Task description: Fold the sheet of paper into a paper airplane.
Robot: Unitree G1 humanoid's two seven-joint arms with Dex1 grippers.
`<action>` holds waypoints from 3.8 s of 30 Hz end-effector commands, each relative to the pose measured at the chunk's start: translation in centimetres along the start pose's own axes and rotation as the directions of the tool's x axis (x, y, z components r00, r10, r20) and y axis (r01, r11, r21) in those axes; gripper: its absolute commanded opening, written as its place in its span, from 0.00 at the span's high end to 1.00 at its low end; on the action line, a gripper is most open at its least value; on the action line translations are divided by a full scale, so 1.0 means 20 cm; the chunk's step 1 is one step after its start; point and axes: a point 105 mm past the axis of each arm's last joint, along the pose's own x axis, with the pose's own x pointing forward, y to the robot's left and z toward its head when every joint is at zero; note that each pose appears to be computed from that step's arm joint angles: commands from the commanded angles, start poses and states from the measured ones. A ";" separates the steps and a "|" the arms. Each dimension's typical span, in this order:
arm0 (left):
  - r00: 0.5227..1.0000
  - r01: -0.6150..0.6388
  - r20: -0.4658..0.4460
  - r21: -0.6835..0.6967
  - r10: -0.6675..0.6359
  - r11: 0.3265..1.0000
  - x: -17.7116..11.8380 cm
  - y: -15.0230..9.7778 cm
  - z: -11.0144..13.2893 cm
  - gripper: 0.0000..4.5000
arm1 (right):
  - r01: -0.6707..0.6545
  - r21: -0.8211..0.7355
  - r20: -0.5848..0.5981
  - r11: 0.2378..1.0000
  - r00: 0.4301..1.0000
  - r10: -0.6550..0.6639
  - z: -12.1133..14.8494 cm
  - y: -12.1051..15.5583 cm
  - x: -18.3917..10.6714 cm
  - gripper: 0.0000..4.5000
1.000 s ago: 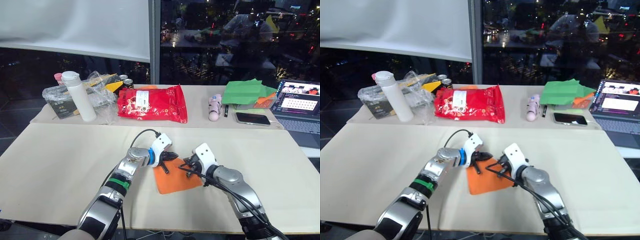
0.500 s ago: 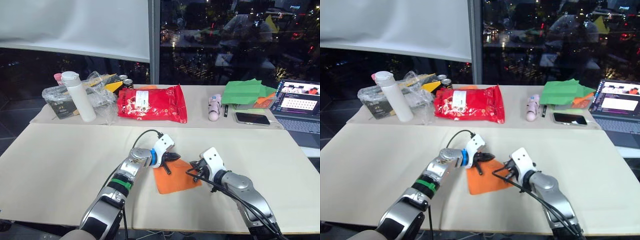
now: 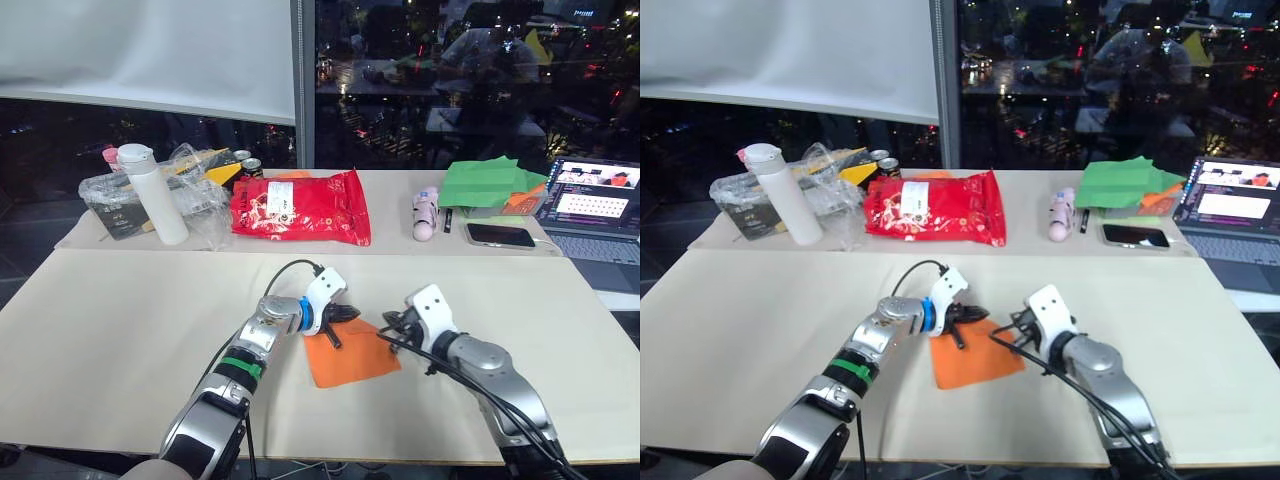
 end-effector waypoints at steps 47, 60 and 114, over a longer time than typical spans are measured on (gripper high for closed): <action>0.977 -0.153 -0.002 -0.703 0.212 0.695 -0.45 -0.01 -0.10 0.26 | -0.140 -0.006 -0.021 0.990 0.990 0.140 -0.07 0.15 0.10 1.00; 0.988 -0.153 -0.154 -0.898 0.033 0.412 -0.58 0.03 -0.19 0.26 | -0.124 0.009 -0.019 0.992 0.992 0.124 -0.08 0.16 0.11 1.00; 0.876 -0.162 -0.315 -0.905 -0.365 0.394 -0.60 -0.22 -0.22 0.26 | -0.088 0.002 -0.009 0.996 0.996 0.088 -0.06 0.16 0.14 1.00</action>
